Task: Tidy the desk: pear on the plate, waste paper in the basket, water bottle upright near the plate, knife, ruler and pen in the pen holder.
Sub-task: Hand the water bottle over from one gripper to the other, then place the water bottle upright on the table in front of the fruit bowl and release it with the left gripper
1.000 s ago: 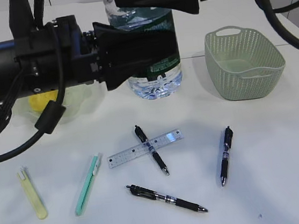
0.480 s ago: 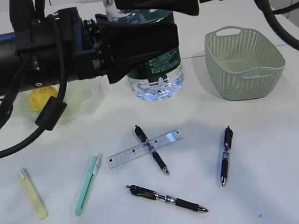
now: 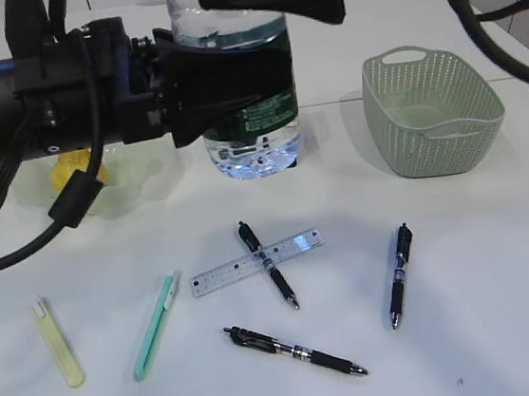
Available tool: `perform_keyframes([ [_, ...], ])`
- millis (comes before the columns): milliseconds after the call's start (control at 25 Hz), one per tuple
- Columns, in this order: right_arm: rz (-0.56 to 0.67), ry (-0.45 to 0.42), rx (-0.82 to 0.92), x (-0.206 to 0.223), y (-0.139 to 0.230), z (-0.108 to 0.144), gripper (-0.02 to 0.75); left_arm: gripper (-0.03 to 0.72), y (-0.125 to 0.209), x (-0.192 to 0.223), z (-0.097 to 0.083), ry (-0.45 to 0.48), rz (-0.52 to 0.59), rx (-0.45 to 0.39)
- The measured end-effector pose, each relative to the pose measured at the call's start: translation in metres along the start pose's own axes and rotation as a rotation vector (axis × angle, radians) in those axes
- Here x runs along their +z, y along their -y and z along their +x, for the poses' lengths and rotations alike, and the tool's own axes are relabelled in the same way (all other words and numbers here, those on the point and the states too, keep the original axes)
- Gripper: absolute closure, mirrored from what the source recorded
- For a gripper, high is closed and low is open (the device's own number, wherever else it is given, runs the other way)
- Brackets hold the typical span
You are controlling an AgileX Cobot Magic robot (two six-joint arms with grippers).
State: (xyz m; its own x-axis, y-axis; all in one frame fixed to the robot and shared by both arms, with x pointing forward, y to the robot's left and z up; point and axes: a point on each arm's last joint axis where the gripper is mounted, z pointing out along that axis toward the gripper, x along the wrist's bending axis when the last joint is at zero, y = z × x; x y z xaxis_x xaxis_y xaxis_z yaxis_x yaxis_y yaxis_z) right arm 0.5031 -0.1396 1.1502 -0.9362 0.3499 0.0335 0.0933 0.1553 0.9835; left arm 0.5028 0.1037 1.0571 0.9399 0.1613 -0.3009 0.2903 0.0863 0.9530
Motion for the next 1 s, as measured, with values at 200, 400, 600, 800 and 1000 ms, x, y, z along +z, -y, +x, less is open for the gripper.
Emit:
perform_keyframes([
  [200,-0.021,0.025,0.000,-0.002,-0.005,0.000,0.172,0.279,0.001,-0.015,0.021,-0.115,0.008,-0.022],
  [400,0.086,0.037,0.041,-0.002,0.005,-0.001,0.169,0.279,-0.002,-0.029,0.032,-0.157,0.003,-0.015],
  [600,0.392,0.120,0.143,-0.009,0.033,-0.006,0.169,0.279,-0.002,-0.046,0.042,-0.195,0.034,0.009],
  [800,0.692,0.360,0.314,-0.027,0.058,-0.017,0.169,0.279,-0.003,-0.059,0.051,-0.249,0.051,0.017],
  [1000,0.926,0.623,0.415,-0.051,0.074,-0.026,0.169,0.279,-0.002,-0.066,0.059,-0.312,0.070,0.052],
])
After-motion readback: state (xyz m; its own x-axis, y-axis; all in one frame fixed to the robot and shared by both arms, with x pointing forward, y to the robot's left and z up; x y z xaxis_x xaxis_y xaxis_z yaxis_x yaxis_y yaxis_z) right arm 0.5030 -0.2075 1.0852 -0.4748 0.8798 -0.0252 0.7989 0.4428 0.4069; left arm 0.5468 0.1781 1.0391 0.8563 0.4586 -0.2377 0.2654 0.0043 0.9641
